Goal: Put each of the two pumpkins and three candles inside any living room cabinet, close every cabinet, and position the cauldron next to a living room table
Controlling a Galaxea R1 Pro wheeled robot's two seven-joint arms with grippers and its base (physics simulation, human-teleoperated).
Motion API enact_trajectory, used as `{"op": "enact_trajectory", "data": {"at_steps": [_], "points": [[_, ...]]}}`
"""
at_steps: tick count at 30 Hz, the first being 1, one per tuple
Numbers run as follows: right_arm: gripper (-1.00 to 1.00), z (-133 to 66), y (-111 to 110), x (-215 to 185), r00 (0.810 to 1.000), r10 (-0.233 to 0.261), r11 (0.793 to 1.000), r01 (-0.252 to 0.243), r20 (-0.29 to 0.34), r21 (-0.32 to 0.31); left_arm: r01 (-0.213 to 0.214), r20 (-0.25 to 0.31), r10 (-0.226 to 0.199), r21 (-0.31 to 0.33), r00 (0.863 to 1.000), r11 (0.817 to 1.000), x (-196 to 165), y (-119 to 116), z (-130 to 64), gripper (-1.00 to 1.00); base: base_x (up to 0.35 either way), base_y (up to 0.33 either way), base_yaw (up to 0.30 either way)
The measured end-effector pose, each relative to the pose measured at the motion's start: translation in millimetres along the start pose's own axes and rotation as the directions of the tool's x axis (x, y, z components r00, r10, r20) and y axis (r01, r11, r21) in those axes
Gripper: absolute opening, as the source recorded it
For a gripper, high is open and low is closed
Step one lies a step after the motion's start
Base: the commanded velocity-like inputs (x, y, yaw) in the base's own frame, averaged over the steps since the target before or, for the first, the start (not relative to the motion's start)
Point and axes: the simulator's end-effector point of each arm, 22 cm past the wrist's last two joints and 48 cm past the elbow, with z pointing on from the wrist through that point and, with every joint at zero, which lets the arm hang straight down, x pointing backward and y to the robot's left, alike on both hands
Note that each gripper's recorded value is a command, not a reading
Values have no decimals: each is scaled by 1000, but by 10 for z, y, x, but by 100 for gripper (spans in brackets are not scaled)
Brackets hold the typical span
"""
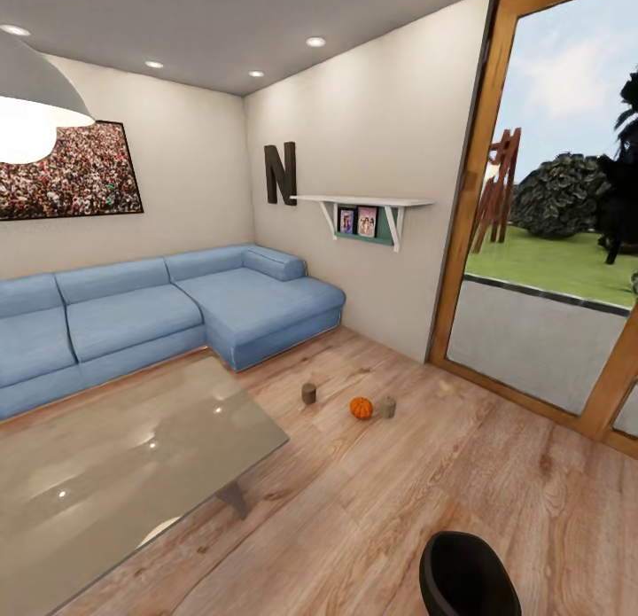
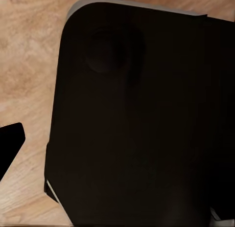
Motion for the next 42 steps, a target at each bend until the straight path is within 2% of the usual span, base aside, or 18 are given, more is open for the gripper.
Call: {"op": "enact_trajectory", "data": {"at_steps": [6,7,13,16,18,25,42], "points": [[100,-100,10,0,1000,0,1000,0,-1,-1,69,1,-69,-5,998,998,-6,10,-100,100,0,0,0],[100,-117,10,-1,1000,0,1000,0,-1,-1,95,1,-95,-7,995,995,-7,15,-117,100,0,0,0],[100,-215,11,-11,1000,2,1000,-2,0,0,103,3,-103,-9,995,995,-19,25,-214,100,0,0,0],[100,-262,3,-16,1000,0,1000,0,1,1,133,4,-133,-12,991,991,-23,38,-263,100,0,0,0],[100,-294,-1,-16,1000,0,1000,0,1,2,172,5,-172,-15,985,985,-24,50,-294,100,0,0,0],[100,-403,-3,-19,1000,0,1000,0,1,2,184,4,-184,-17,983,983,-21,61,-404,100,0,0,0],[100,-656,-4,-14,1000,0,1000,0,0,2,184,4,-184,-21,983,983,-13,68,-657,100,0,0,-6]]}}
